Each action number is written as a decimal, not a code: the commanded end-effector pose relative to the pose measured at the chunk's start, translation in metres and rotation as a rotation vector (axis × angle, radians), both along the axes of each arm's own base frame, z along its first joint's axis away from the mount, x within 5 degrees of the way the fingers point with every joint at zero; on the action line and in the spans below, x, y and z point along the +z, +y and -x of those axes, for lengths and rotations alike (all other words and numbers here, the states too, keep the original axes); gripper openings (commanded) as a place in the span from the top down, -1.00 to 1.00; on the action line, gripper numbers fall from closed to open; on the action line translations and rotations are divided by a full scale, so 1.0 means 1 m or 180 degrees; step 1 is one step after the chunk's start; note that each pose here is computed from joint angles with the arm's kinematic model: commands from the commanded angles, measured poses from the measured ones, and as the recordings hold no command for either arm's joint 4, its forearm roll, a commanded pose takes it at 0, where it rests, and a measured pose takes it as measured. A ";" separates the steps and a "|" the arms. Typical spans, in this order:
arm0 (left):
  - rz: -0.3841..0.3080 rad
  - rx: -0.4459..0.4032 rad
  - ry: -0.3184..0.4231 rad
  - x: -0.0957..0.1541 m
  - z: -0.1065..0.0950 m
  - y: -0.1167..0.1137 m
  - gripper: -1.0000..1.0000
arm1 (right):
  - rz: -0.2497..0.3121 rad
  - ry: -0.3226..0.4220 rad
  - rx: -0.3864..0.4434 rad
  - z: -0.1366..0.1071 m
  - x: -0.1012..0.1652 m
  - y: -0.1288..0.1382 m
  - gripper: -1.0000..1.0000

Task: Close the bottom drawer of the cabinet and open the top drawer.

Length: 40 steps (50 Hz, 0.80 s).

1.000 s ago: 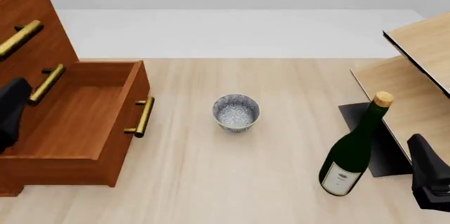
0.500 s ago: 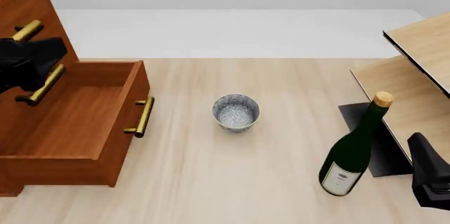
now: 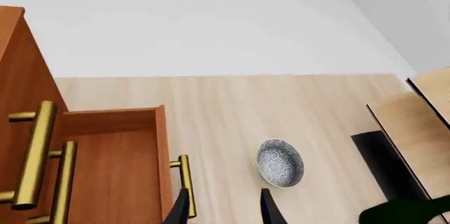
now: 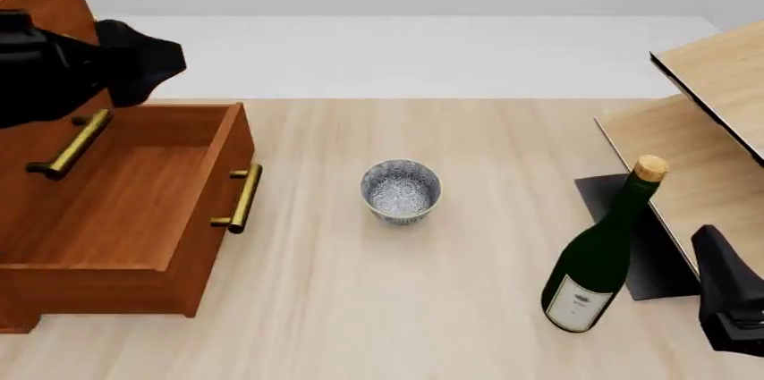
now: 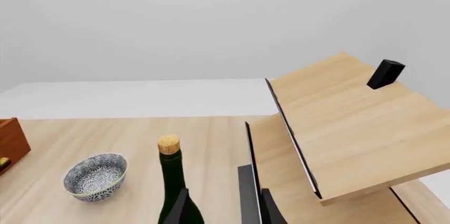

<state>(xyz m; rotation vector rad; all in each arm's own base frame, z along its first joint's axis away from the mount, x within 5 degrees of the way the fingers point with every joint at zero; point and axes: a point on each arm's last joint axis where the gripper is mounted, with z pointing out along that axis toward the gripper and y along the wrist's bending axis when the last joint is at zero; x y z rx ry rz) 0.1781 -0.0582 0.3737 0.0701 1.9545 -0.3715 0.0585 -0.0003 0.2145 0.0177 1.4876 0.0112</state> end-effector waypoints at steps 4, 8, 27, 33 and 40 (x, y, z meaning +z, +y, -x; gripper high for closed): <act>0.0231 -0.0105 0.0391 -0.015 -0.017 -0.024 -1.00 | 0.0000 -0.0002 0.0012 0.001 0.000 0.000 -1.00; 0.0308 -0.0099 0.0524 -0.024 -0.019 -0.029 -1.00 | -0.0007 0.0003 0.0003 0.000 0.000 0.000 -1.00; 0.0127 -0.0114 0.1089 -0.070 -0.035 -0.044 -1.00 | -0.0014 0.0010 0.0032 0.001 0.000 0.001 -1.00; 0.0028 -0.0103 0.1220 -0.084 -0.038 -0.044 -1.00 | -0.0012 0.0011 0.0032 0.000 0.000 0.001 -1.00; -0.0100 -0.0120 0.1306 -0.098 -0.041 -0.043 -1.00 | -0.0017 0.0013 0.0033 0.000 0.000 0.001 -1.00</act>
